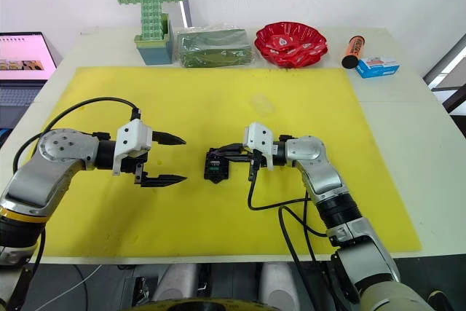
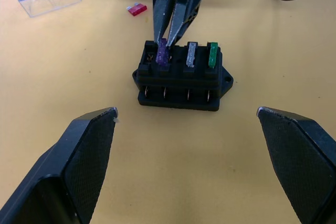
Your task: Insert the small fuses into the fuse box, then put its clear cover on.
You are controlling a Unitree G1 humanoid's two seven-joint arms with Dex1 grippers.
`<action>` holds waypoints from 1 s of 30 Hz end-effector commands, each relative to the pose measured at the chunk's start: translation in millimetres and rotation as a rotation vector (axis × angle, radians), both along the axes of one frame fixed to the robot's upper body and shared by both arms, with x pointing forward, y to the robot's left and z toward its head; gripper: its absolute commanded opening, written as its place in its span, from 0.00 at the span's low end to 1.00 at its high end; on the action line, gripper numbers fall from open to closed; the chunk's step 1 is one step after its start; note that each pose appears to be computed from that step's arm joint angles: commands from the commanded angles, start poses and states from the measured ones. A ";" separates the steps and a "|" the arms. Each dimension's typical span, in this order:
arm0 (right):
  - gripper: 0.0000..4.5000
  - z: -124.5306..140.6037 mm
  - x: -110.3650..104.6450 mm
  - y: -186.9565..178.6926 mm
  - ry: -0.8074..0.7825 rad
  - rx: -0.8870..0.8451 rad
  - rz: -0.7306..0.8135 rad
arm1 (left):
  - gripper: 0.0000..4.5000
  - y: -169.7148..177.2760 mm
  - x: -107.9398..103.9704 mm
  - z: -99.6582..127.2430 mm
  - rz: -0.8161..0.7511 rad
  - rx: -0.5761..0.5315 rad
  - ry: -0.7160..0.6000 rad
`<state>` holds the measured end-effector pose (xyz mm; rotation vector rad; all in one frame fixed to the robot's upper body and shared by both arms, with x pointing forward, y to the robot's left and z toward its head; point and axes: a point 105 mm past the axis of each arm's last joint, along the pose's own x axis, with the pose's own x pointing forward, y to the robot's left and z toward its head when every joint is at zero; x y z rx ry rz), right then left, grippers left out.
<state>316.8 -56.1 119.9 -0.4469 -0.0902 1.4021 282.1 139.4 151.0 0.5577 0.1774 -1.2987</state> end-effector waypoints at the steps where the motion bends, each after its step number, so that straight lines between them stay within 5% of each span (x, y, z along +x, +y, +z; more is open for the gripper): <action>1: 0.00 -12.3 -1.2 -4.4 0.015 -0.091 0.018 | 1.00 -3.6 -1.7 7.8 -0.022 0.003 -0.042; 19: 0.00 -12.2 -5.4 -5.1 0.162 -0.376 0.000 | 1.00 -5.2 -0.2 7.0 -0.021 0.002 -0.053; 30: 0.00 6.9 -2.2 9.1 0.155 -0.377 -0.059 | 1.00 -5.8 -0.2 6.3 -0.022 0.002 -0.053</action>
